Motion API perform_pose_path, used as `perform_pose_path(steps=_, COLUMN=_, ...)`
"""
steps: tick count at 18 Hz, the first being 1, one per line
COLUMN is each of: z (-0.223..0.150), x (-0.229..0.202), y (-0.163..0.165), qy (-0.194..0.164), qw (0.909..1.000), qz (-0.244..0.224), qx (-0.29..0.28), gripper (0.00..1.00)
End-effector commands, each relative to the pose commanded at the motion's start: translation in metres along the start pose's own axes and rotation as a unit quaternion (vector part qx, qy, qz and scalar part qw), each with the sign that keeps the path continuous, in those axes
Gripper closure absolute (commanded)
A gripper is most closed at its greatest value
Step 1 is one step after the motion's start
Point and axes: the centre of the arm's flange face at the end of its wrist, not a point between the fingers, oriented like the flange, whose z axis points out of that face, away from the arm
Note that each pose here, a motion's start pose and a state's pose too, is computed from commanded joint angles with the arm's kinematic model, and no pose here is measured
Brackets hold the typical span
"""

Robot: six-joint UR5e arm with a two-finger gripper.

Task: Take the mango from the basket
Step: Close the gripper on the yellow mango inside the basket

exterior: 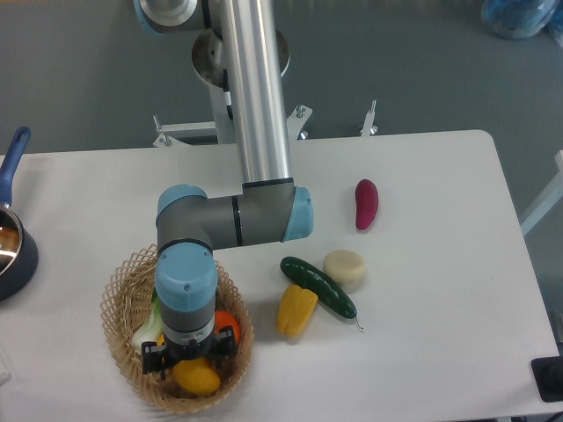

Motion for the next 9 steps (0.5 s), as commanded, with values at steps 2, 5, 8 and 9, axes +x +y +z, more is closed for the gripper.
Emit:
perform_pose_path(steps=2, z=-0.001, x=0.001, y=0.0, qy=0.0, qw=1.0, qz=0.001, qx=0.001, gripper=0.39)
perform_pose_path(steps=5, z=-0.006, x=0.002, y=0.0, qy=0.001, qw=1.0, qz=0.004, qx=0.004, gripper=0.47)
perform_pose_path(steps=8, z=-0.009, x=0.002, y=0.001, qy=0.001, qw=1.0, qz=0.006, qx=0.007, gripper=0.55)
perform_pose_path(steps=9, z=-0.012, x=0.003, y=0.0, qy=0.001, qw=0.9999, qz=0.007, qx=0.008, gripper=0.56)
